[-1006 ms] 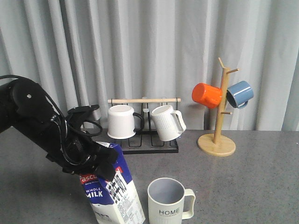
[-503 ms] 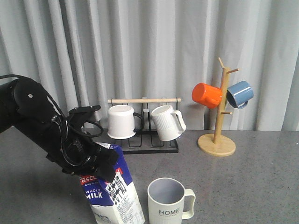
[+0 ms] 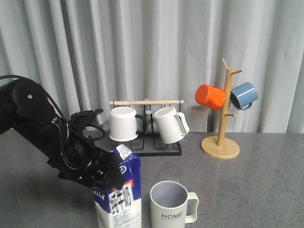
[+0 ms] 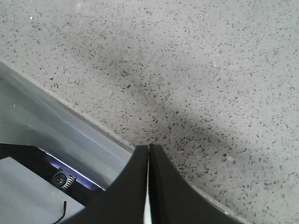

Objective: Place milk next to cup
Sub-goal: 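Carry the milk carton with the left gripper beside the HOME mug, then release the carton and lift the left gripper away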

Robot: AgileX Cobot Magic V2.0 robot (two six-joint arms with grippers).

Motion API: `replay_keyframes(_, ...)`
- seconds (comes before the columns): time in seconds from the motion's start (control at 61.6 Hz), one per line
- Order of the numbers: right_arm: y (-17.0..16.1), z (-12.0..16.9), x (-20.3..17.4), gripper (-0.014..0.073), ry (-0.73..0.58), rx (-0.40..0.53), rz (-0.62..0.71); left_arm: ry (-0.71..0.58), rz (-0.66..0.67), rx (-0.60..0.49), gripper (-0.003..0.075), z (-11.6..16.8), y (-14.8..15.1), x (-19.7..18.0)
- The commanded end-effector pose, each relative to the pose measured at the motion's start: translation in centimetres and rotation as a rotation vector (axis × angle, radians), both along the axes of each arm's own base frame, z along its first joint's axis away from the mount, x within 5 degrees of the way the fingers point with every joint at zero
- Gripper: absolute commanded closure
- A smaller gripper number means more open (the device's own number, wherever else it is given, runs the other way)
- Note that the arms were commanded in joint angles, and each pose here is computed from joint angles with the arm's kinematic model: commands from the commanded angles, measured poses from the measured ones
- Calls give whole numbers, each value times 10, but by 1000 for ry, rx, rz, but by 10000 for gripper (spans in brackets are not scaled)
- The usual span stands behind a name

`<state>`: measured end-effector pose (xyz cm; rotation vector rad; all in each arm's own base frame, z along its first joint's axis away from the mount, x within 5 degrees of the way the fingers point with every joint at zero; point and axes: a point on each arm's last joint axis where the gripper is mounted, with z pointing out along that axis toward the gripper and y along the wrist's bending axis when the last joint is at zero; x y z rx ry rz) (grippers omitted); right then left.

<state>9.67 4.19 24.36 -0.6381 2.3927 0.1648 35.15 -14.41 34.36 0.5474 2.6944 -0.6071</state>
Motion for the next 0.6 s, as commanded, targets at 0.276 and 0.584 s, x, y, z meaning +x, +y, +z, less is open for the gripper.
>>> replay_keyframes(0.276,2,15,8,600,-113,50,-18,-172,0,-93,159,71,10,-45)
replay_keyframes(0.584,-1,26,19,600,-248,133,-143,-376,19,-104,389,129,33,-104)
